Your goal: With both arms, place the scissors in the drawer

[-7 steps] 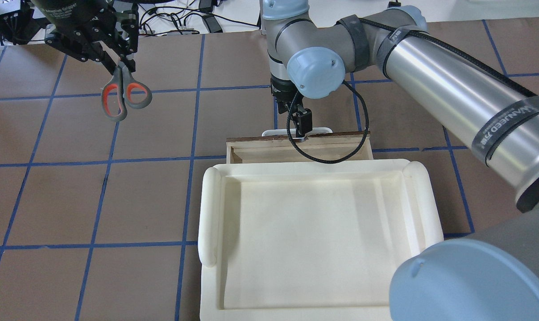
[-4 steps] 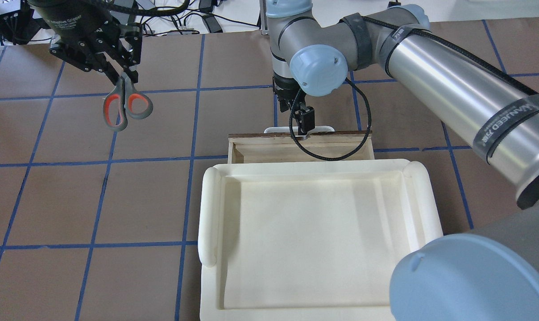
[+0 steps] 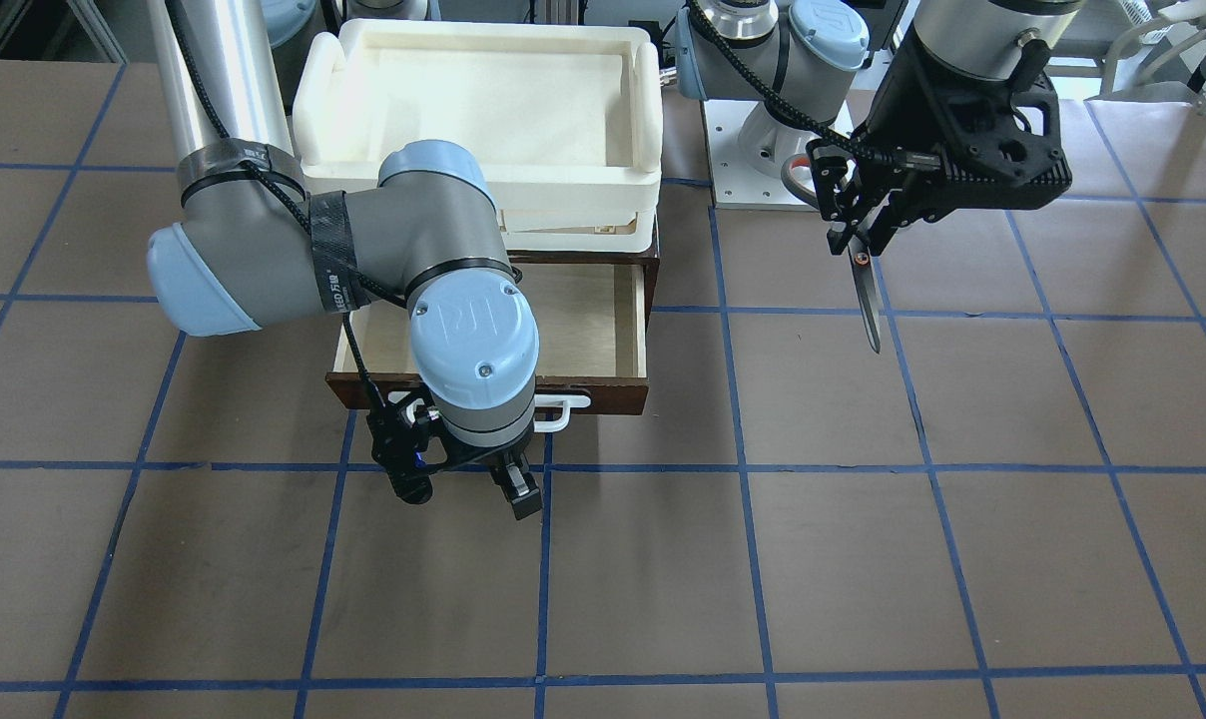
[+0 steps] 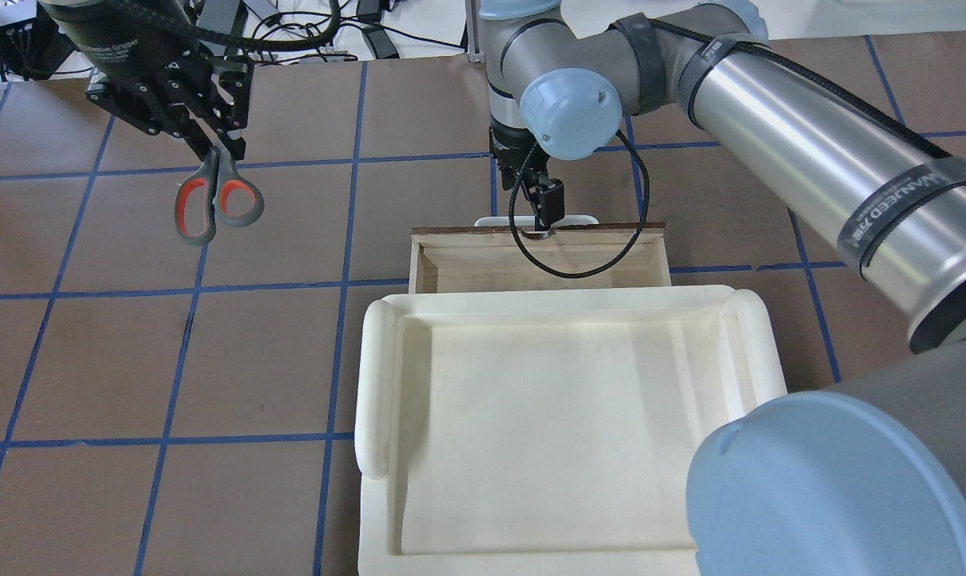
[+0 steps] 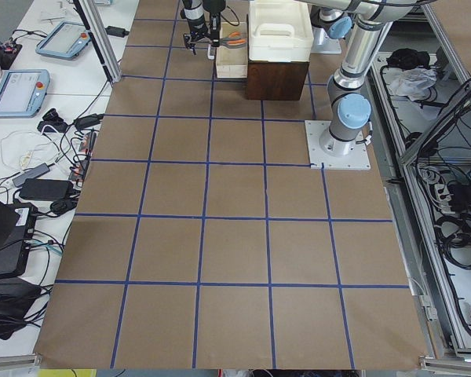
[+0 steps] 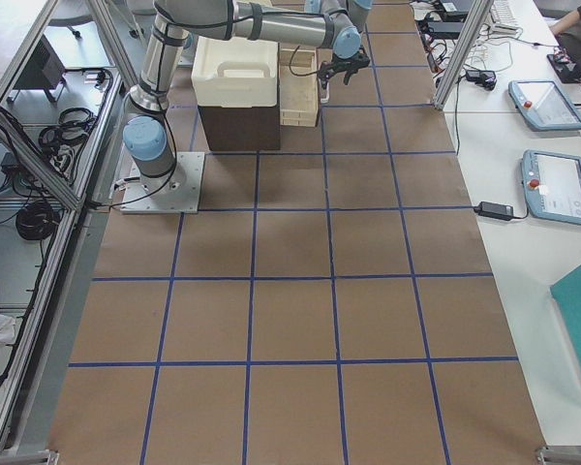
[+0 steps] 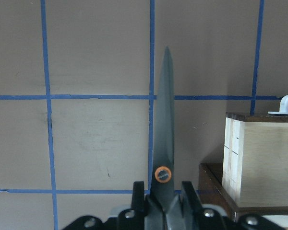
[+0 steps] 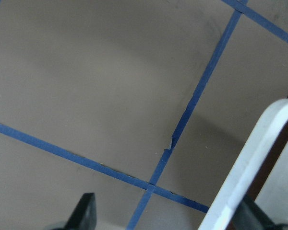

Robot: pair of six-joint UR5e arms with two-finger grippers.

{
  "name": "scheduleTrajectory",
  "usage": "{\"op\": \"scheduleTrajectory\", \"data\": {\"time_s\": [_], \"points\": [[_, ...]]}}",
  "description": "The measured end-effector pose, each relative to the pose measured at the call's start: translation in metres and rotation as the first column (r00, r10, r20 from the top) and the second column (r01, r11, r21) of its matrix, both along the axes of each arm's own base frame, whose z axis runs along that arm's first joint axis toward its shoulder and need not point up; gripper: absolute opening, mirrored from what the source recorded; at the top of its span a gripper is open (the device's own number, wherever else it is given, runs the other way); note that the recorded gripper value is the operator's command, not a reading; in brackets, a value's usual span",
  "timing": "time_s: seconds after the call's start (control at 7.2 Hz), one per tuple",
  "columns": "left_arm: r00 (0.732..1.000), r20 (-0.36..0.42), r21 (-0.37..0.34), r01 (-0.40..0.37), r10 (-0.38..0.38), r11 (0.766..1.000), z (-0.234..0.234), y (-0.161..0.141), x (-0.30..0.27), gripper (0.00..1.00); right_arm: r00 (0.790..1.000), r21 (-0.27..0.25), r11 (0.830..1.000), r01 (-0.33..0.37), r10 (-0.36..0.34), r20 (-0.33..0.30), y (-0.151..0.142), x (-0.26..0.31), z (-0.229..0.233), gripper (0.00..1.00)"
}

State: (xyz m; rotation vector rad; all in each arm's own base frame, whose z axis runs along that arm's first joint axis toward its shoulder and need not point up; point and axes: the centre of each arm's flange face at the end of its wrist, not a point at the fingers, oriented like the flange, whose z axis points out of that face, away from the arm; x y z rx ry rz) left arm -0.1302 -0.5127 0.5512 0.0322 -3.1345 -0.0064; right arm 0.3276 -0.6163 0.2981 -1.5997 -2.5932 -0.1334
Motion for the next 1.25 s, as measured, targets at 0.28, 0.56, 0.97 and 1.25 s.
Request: {"op": "scheduleTrajectory", "data": {"time_s": [0.28,0.56,0.97,1.25], "points": [[1.0,0.002,0.0,0.002,-0.002,1.0,0.0,0.0,0.0,0.13,1.0,-0.006,1.0,-0.005,0.006,0.004,-0.006,-0.005,0.002,1.0],[1.0,0.005,0.002,0.002,-0.002,1.0,-0.001,0.0,0.0,0.14,1.0,-0.006,1.0,-0.011,0.011,0.005,-0.01,-0.009,0.001,1.0],[1.0,0.007,0.001,0.001,-0.001,1.0,0.0,0.0,0.001,0.14,1.0,-0.007,1.0,-0.022,0.022,0.008,-0.018,-0.01,-0.004,1.0],[1.0,0.007,0.001,0.001,-0.001,1.0,0.0,0.001,0.001,0.14,1.0,-0.016,0.999,-0.028,0.028,0.011,-0.02,-0.01,-0.002,1.0]]}}
